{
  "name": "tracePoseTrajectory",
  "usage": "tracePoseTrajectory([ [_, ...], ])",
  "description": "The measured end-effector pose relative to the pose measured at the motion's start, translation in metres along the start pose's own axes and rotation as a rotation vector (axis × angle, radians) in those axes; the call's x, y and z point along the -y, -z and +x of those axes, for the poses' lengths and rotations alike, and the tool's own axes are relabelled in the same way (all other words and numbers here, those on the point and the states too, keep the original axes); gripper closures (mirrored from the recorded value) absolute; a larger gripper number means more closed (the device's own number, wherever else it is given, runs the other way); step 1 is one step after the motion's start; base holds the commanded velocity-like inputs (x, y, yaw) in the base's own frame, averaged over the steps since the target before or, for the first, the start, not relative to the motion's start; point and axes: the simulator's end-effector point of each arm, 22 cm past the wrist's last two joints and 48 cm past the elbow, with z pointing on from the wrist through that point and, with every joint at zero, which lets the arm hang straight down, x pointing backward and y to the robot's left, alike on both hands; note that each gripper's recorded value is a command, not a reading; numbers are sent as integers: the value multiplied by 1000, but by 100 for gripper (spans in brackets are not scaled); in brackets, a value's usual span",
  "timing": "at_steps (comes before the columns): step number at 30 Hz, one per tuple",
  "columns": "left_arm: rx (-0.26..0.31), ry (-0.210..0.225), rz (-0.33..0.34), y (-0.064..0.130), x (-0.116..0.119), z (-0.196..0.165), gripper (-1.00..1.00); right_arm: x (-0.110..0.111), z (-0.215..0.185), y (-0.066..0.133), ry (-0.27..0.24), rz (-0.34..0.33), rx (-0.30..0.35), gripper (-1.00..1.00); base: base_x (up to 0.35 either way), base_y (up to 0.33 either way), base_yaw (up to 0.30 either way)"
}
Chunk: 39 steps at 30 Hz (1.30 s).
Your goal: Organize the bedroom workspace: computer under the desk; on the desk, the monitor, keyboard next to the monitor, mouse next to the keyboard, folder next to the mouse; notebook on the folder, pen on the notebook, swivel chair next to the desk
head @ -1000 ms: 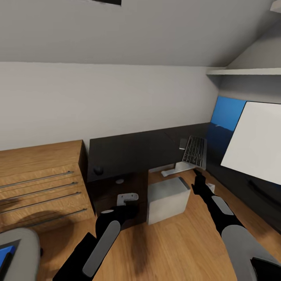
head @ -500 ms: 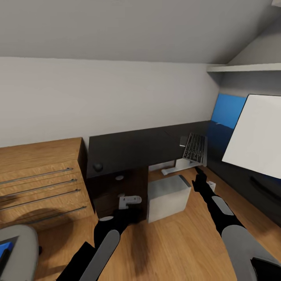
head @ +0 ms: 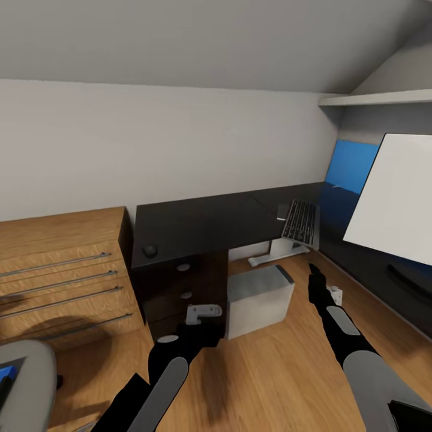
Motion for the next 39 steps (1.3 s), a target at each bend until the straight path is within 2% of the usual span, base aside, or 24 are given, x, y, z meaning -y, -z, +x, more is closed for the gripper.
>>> tracePoseTrajectory([
  [8,-2,0,0,-8,-3,13,-100,28,-1,2,35,39,-2,-100,0,0,0],
  [12,-4,-1,-2,-9,-4,14,-100,30,0,3,38,37,-4,-100,0,0,0],
  [17,-9,-2,-4,-10,-5,16,-100,23,6,4,33,0,-23,-100,0,0,0],
  [23,-21,-3,-12,-13,-7,20,-100,-4,21,7,16,-127,-72,-100,0,0,0],
  [27,-25,-5,-14,-14,-8,22,-100,-16,24,9,11,-180,-83,-100,0,0,0],
  [35,-27,-7,-14,-15,-8,23,-100,-21,26,10,5,-205,-88,-100,0,0,0],
  [39,-32,-26,-4,-14,0,27,-100,-22,26,11,5,-208,-87,-100,79,0,0],
])
